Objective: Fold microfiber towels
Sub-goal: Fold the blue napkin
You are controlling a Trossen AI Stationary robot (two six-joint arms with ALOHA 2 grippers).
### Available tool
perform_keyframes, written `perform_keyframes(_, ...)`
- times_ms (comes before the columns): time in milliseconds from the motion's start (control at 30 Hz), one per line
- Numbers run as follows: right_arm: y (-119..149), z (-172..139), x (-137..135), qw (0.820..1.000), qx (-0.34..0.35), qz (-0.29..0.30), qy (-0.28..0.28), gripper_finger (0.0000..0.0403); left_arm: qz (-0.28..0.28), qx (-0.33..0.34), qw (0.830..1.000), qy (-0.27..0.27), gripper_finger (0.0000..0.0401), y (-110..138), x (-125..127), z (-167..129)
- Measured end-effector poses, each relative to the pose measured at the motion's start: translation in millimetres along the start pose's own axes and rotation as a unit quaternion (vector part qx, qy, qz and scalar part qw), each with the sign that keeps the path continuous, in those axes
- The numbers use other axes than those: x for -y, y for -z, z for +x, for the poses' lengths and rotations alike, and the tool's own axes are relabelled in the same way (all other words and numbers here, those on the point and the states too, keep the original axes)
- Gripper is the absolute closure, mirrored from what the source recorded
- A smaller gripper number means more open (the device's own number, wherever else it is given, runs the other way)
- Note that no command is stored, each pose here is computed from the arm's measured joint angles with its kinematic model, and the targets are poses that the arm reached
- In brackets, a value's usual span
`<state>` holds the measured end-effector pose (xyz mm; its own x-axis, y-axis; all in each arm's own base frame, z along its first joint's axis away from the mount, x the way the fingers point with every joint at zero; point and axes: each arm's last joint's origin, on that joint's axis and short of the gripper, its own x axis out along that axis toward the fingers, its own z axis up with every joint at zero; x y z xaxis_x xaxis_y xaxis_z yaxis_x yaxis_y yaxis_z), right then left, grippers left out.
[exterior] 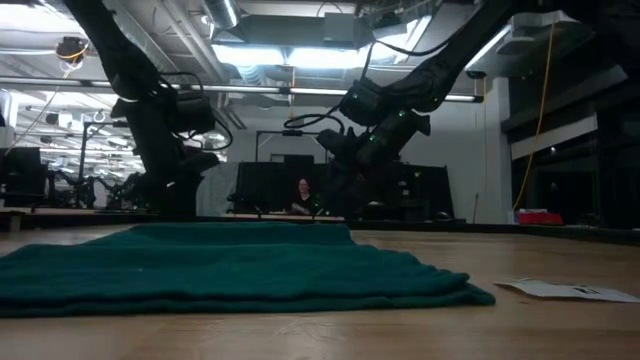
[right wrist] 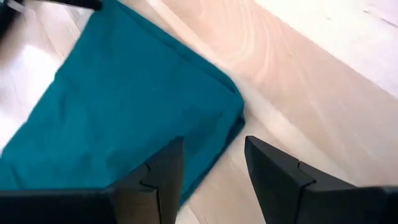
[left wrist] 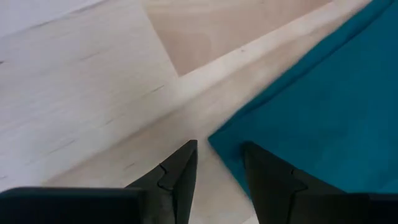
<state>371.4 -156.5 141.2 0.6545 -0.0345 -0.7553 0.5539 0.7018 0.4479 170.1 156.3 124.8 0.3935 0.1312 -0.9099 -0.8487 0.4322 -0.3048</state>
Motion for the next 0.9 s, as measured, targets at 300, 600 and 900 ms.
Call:
perform_keyframes(300, -10, 30, -4, 0.999, -0.024, 0.016, -0.03, 0.0223, -0.006, 0.015, 1.0, 0.024, 0.0274, -5, 1, 3)
perform_keyframes(600, -15, 36, -9, 0.999, -0.033, -0.007, -0.025, 0.0239, -0.001, 0.016, 1.0, 0.024, 0.0274, -5, 1, 3)
perform_keyframes(900, -22, 28, -3, 0.999, -0.037, 0.001, 0.016, 0.0238, 0.003, 0.023, 0.999, 0.031, 0.0274, -7, 2, 3)
